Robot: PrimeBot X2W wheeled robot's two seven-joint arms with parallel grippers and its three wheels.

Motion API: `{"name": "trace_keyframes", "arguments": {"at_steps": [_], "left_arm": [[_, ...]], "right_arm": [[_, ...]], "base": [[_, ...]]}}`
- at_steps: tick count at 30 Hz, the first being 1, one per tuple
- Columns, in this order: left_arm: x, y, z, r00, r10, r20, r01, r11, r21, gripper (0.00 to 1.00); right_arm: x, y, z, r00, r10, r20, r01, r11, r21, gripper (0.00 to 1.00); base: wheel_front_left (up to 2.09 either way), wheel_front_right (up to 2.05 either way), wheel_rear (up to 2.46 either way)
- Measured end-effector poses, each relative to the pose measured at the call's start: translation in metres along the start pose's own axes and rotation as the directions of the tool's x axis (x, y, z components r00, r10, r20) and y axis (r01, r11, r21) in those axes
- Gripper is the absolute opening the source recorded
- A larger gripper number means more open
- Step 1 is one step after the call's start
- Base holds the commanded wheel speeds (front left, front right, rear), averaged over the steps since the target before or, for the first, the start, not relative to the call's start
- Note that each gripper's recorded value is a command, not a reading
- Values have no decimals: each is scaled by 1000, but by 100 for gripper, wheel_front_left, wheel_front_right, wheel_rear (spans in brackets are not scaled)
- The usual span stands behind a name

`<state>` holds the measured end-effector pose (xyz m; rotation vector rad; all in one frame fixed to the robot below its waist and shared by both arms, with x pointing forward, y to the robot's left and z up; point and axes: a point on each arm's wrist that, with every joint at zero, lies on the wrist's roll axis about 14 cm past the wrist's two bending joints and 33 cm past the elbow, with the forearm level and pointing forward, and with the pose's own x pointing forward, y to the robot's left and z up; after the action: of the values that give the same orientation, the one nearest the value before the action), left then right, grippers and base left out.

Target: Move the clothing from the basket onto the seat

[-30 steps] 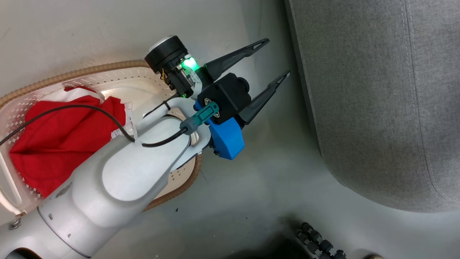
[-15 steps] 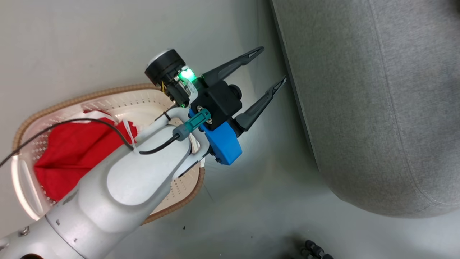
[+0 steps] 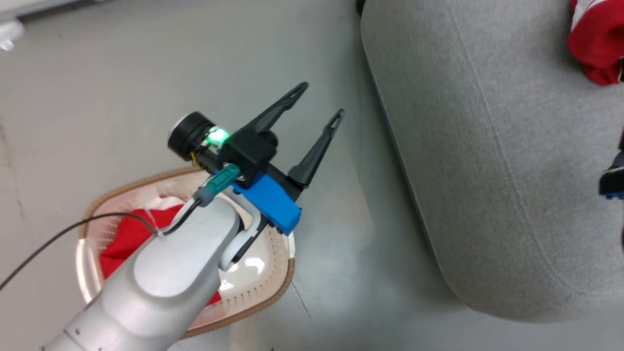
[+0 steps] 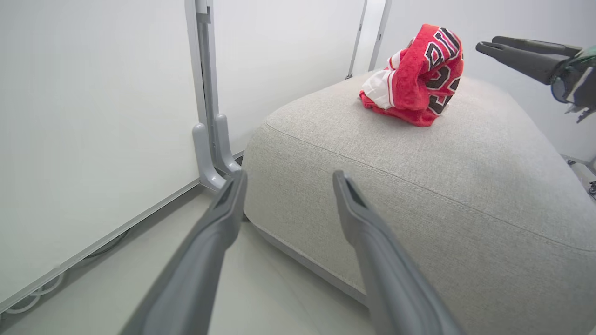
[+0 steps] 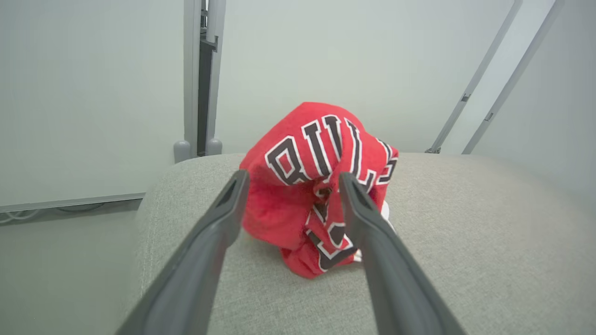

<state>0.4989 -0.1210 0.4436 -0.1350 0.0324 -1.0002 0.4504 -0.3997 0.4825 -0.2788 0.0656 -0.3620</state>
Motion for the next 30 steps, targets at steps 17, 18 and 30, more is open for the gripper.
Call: {"name": "trace_keyframes", "arguments": {"at_steps": [17, 18, 30], "left_arm": [[-139, 80, 111, 824, 522, 222, -538, 843, 19, 100], [-148, 81, 113, 811, 540, 225, -557, 830, 19, 100], [-225, 76, 112, 695, 681, 229, -697, 717, -17, 100]], "right_arm": [[-48, 147, 108, 880, 365, 304, -410, 907, 98, 100], [-52, 154, 110, 871, 381, 311, -429, 897, 104, 100], [-98, 194, 108, 831, 465, 305, -530, 829, 182, 100]], "base": [[0, 0, 0], [0, 0, 0], [0, 0, 0]]}}
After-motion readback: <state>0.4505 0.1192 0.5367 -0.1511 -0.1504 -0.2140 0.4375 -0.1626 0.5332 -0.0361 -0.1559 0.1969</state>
